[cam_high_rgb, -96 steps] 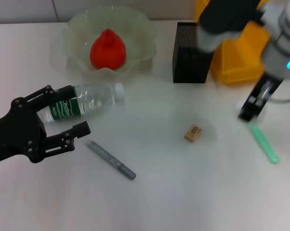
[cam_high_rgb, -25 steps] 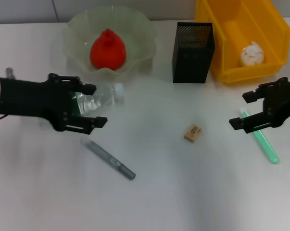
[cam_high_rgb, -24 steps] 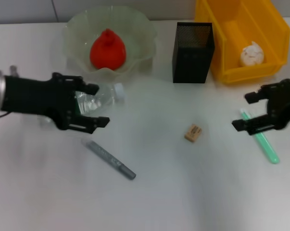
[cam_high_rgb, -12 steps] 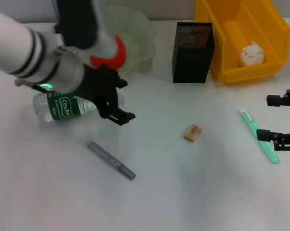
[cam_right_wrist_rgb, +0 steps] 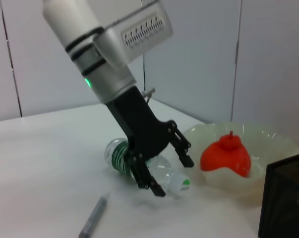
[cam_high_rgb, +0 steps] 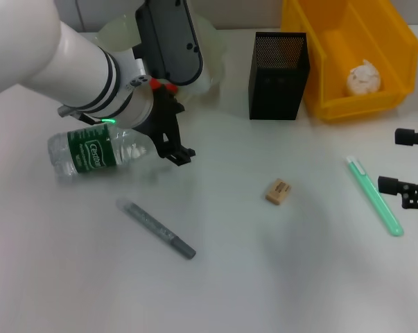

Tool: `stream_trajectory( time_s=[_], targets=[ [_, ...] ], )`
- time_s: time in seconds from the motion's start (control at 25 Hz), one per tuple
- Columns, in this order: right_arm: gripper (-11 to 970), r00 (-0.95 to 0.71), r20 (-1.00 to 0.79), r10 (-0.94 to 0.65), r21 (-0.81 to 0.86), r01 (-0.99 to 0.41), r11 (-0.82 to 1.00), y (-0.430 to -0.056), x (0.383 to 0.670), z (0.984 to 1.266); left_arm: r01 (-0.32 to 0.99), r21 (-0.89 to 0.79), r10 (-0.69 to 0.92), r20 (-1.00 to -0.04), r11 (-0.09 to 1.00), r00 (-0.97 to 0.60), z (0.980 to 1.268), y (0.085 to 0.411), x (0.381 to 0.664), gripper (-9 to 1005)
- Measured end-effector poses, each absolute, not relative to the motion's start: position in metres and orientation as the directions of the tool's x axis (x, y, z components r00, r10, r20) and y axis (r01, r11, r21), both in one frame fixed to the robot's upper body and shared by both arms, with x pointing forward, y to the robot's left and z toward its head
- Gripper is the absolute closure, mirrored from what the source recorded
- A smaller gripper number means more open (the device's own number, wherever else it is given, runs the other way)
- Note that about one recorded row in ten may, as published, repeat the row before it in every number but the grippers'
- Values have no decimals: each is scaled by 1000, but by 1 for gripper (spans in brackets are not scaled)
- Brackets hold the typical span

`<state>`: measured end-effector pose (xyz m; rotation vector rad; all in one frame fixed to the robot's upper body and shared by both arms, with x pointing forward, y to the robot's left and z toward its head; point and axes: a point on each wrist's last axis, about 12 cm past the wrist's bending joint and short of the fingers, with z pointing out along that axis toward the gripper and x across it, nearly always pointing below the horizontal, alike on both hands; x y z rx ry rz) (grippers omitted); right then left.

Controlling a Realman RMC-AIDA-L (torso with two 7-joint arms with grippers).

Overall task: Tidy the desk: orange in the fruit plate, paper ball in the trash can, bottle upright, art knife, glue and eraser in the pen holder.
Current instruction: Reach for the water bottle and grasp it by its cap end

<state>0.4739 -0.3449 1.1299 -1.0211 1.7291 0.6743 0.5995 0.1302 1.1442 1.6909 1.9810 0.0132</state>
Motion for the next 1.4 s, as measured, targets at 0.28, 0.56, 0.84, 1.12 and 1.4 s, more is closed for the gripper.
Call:
stream_trajectory(
  time_s=[0.28,0.56,0.84,1.12,1.4],
  targets=[
    [118,-132,-946,-297,-33,-870,492,-342,481,1137,893,393,942,-322,219,-90,1128,132,610,171],
    [118,-124,-951,-283,-33,-871,490,-340,482,1139,894,398,954,-286,204,-90,1121,131,619,172],
    [119,-132,-953,-273,-22,-866,499,-340,485,1137,898,395,958,-272,194,-88,1121,130,620,171],
    [119,-129,-953,-272,-25,-867,498,-339,487,1137,900,395,962,-262,183,-81,1118,128,619,262],
    [118,-128,-954,-271,-25,-867,497,-339,489,1138,909,387,972,-226,151,-66,1112,126,617,468]
  ],
)
